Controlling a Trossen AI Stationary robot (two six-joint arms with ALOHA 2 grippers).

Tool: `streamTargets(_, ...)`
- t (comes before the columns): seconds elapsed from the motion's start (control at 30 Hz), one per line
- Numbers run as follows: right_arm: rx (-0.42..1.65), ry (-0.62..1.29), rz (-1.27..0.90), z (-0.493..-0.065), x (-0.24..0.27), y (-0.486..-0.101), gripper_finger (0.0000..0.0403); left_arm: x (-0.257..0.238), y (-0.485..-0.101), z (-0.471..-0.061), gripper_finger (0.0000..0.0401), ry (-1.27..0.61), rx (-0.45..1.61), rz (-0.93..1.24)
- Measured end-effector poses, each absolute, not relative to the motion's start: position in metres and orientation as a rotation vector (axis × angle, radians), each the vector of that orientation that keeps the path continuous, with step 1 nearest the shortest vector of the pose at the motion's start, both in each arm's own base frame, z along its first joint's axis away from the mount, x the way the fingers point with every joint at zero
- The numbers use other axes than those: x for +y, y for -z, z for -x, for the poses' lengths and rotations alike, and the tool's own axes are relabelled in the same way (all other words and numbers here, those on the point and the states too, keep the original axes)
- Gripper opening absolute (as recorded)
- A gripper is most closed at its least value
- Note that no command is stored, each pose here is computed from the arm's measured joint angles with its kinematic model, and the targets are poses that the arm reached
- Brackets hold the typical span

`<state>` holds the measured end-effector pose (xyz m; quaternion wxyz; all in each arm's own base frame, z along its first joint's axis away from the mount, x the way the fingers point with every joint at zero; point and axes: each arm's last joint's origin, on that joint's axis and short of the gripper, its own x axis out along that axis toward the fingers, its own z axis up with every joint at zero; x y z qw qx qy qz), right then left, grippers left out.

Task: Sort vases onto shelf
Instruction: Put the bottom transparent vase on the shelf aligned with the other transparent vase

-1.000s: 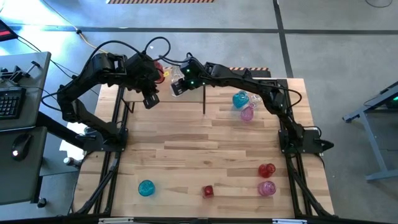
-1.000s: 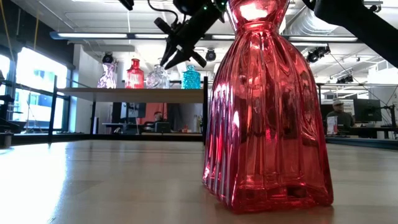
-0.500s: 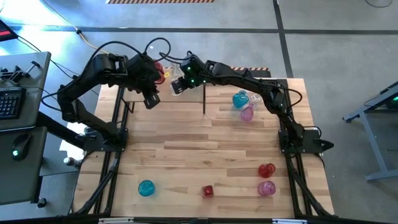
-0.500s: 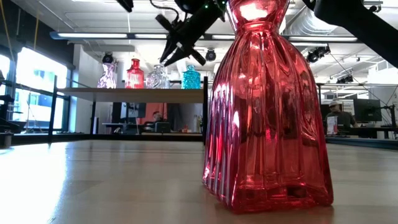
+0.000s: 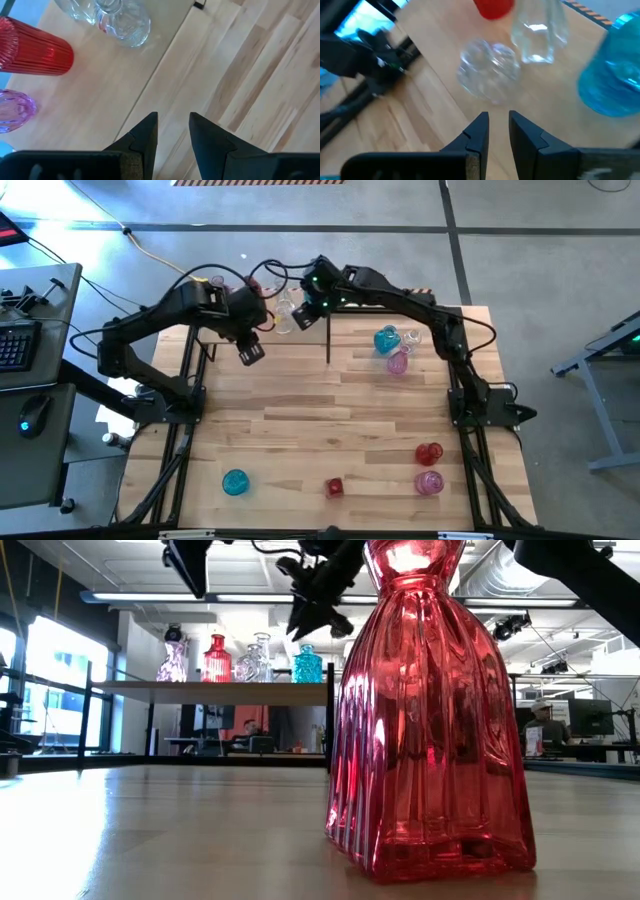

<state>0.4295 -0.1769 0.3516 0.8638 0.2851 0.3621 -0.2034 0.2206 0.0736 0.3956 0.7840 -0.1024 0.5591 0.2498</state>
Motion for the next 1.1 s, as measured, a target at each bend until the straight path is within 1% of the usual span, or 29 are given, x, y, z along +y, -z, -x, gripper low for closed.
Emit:
streamTargets(0.27,0.852,0.451,-0.565,-0.409,-0.188,-0.355,0.0055,0.075,-0.384,-0.231,0.0104,-0.484,1.163,0.249)
streamTargets(0.53,0.802,0.480,-0.535,-0.380,-0.201,-0.382,0.0055,0.079,-0.352,-0.245,0.0104,-0.444,1.164,0.192)
streamTargets(0.73,0.753,0.517,-0.521,-0.358,-0.213,-0.401,0.0055,0.083,-0.330,-0.254,0.0104,-0.363,1.155,0.072)
streamTargets(0.83,0.739,0.532,-0.515,-0.349,-0.216,-0.408,0.0055,0.083,-0.320,-0.258,0.0104,-0.320,1.132,0.055)
streamTargets(1.1,0.742,0.543,-0.489,-0.335,-0.220,-0.416,0.0055,0.093,-0.306,-0.262,0.0104,-0.337,1.090,0.047)
